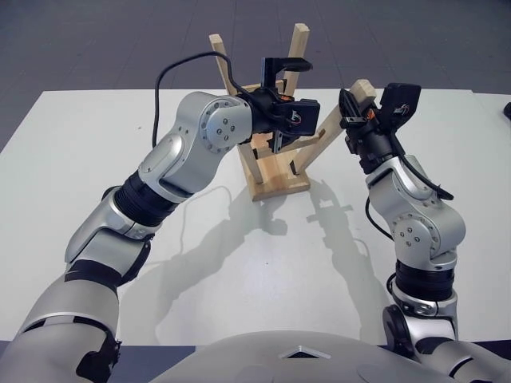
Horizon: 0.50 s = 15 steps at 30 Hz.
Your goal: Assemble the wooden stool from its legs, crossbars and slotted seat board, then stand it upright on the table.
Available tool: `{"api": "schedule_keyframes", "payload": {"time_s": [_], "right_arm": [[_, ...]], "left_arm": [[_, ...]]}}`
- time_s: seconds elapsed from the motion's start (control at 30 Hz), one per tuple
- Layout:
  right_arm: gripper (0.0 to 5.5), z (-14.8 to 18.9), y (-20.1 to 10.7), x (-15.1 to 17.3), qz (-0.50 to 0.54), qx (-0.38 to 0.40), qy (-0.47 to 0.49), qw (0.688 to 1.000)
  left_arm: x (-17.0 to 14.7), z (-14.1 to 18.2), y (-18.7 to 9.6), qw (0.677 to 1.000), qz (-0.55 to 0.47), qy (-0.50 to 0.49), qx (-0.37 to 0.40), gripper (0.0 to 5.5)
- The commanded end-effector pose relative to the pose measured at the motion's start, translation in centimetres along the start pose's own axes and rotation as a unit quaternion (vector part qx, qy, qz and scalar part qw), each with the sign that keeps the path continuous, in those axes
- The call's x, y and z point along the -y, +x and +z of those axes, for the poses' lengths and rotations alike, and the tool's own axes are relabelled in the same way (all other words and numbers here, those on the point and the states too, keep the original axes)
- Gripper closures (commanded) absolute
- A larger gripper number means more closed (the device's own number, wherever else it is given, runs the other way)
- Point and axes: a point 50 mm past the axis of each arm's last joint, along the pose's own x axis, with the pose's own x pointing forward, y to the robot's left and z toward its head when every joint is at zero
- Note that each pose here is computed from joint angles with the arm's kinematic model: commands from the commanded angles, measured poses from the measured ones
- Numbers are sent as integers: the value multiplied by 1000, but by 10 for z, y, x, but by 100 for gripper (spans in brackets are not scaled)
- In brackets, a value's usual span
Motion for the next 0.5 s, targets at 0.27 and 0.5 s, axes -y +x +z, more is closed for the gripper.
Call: {"api": "schedule_keyframes", "payload": {"time_s": [0.27, 0.5], "right_arm": [[441, -78, -13, 2, -14, -215, -10, 976], [443, -77, -11, -2, -6, -209, -6, 978]], "left_arm": [[21, 8, -20, 994, -77, -28, 76, 10], [37, -14, -13, 995, -96, 3, -4, 10]]}}
